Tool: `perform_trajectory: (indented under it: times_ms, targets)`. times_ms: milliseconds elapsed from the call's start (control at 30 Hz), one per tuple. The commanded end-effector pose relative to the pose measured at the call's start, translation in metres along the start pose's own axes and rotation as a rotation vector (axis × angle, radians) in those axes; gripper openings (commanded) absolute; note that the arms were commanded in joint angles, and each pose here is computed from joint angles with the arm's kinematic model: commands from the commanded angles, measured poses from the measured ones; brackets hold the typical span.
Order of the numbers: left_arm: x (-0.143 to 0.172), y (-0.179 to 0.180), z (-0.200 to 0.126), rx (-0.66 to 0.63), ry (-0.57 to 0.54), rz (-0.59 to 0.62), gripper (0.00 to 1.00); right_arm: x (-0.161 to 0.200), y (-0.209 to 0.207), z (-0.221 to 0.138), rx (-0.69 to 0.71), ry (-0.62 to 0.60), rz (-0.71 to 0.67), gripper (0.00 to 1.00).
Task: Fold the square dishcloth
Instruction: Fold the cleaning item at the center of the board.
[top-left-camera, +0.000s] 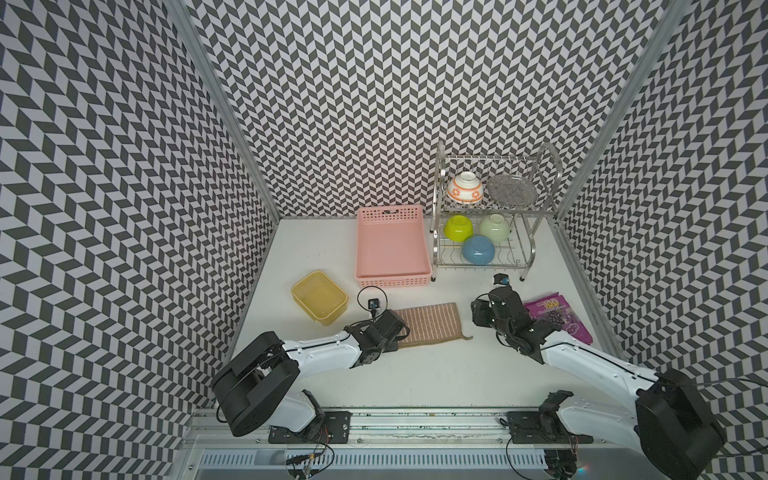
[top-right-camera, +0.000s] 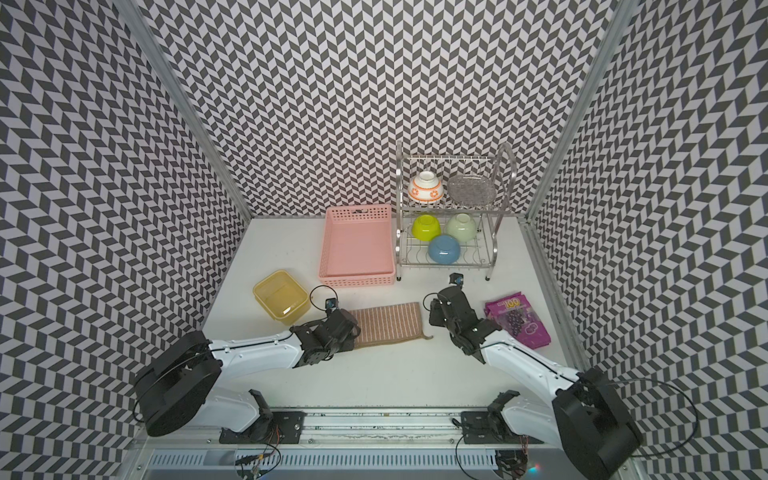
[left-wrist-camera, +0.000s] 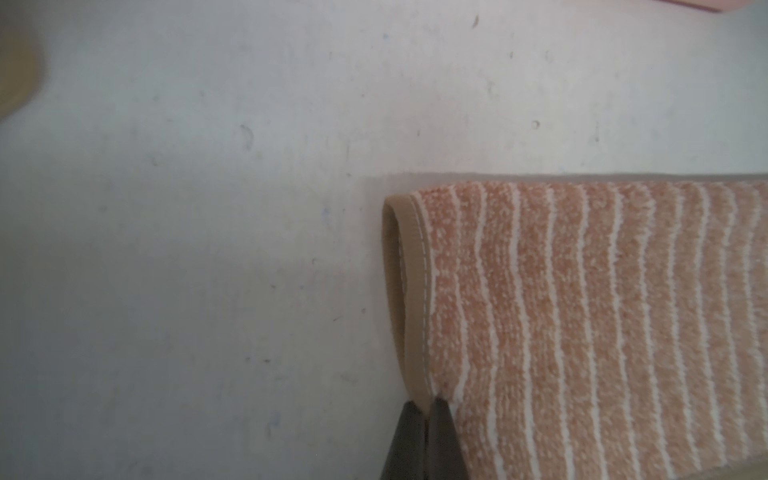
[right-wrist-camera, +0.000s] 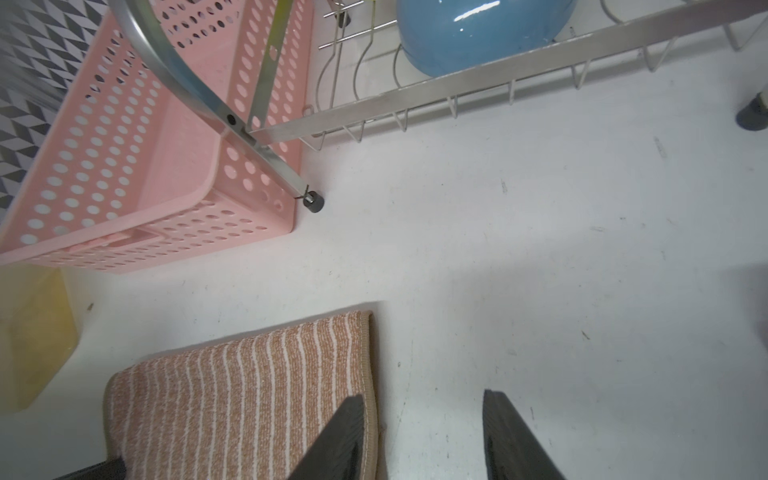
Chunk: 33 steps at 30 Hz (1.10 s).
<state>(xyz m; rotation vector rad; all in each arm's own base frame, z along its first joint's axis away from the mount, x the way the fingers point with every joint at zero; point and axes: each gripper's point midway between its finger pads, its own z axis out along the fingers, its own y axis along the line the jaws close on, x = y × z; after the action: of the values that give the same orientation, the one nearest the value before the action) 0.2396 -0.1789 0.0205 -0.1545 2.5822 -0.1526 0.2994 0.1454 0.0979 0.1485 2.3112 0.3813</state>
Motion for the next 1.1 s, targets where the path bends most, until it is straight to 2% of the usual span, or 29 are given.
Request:
perform_trajectory:
  times_ms: [0,167,400,567,767,933,1067]
  targets:
    - [0.009,0.05,-0.007,-0.245,0.036,0.089,0.0,-0.001,0.025,-0.001,-0.144,0.005,0.009,0.48]
    - [-0.034,0.036,-0.025,-0.253,-0.102,0.093,0.0,0.017,0.048,0.005,-0.268,0.103,-0.034,0.47]
    - [-0.061,0.018,-0.039,-0.205,-0.177,0.101,0.0,0.033,0.072,0.009,-0.399,0.195,-0.062,0.41]
    - [-0.067,-0.001,-0.044,-0.122,-0.173,0.126,0.0,0.041,0.073,0.015,-0.41,0.223,-0.046,0.36]
    - [-0.072,-0.026,-0.051,-0.001,-0.165,0.151,0.0,0.053,0.071,0.025,-0.411,0.255,-0.015,0.35]
    - [-0.077,-0.037,-0.056,0.036,-0.169,0.166,0.0,0.06,0.065,0.033,-0.382,0.271,0.006,0.31]
    - [-0.078,-0.042,-0.056,0.051,-0.162,0.176,0.0,0.067,0.056,0.04,-0.335,0.285,0.014,0.24]
